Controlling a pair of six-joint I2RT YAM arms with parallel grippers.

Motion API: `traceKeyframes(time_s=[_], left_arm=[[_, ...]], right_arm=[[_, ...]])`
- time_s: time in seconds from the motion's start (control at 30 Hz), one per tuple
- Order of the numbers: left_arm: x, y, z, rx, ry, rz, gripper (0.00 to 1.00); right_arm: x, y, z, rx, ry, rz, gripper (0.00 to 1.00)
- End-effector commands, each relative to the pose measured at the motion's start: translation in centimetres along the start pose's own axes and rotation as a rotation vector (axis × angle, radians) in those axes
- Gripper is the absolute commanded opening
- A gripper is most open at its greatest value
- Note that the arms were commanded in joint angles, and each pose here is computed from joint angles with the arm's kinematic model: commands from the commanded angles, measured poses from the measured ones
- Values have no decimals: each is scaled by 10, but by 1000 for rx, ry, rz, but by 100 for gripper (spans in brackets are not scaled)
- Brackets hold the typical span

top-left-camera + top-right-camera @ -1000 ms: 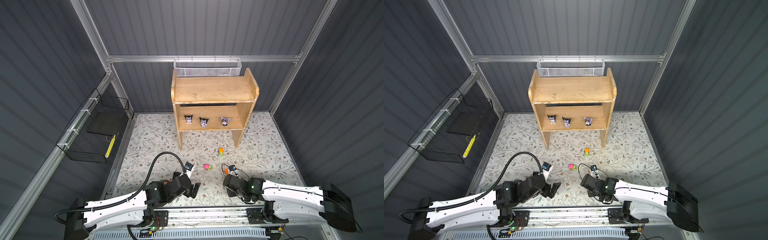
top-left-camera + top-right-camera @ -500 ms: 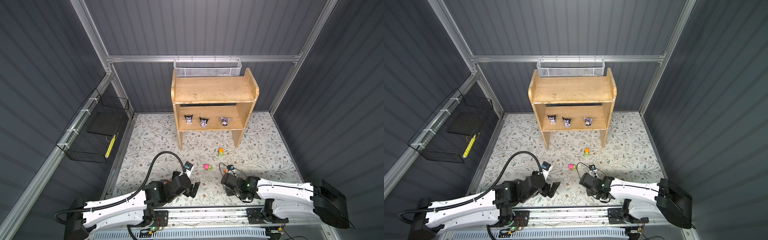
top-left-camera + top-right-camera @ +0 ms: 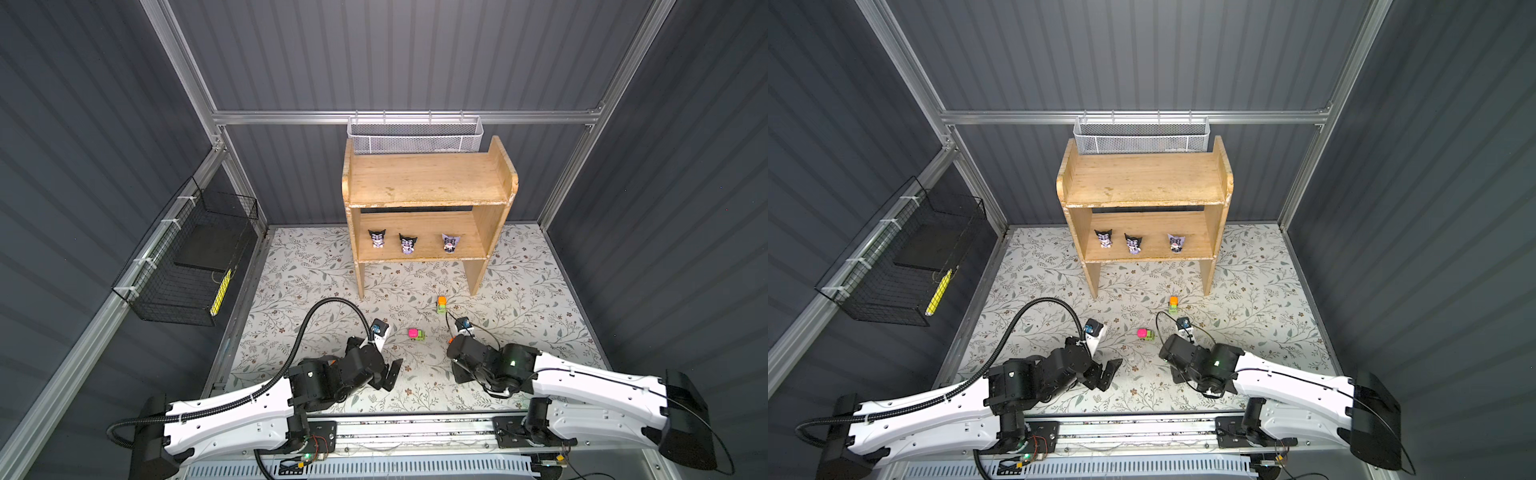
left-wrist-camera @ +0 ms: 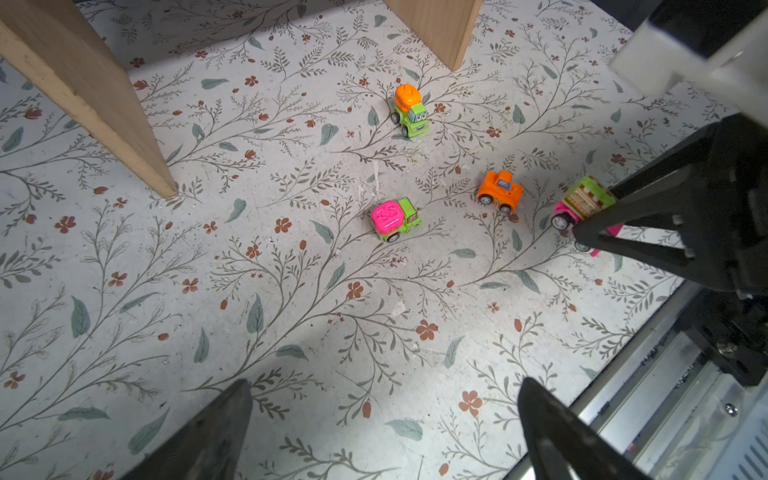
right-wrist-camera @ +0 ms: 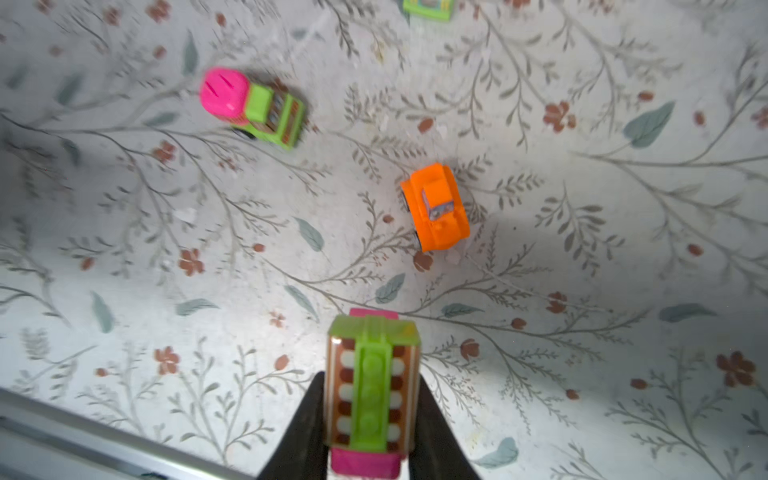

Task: Place and organize the plastic toys onto the shelf
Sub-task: 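Lift the pink-and-green toy truck with the right gripper toward the shelf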

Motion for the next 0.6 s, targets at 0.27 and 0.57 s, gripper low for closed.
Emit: traceKeyframes(time_s=[0.27,0.57], left_arm=[[-32,2,84,119,-105,61,100],[-46,-1,168,213,-170,75,100]], right_arm=[[-124,6,81,-111,-189,-6,28],[-197,8,158,-118,-337,36,28]])
Point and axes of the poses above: each gripper's point midway between its finger pads, its own x axis out along the fingers, its own y axis along the line the jaws close on, z = x × y, the point moved 5 cm from there along -x, back along the fingers, and after that the axes turned 12 degrees about x, right-handed, at the moved point
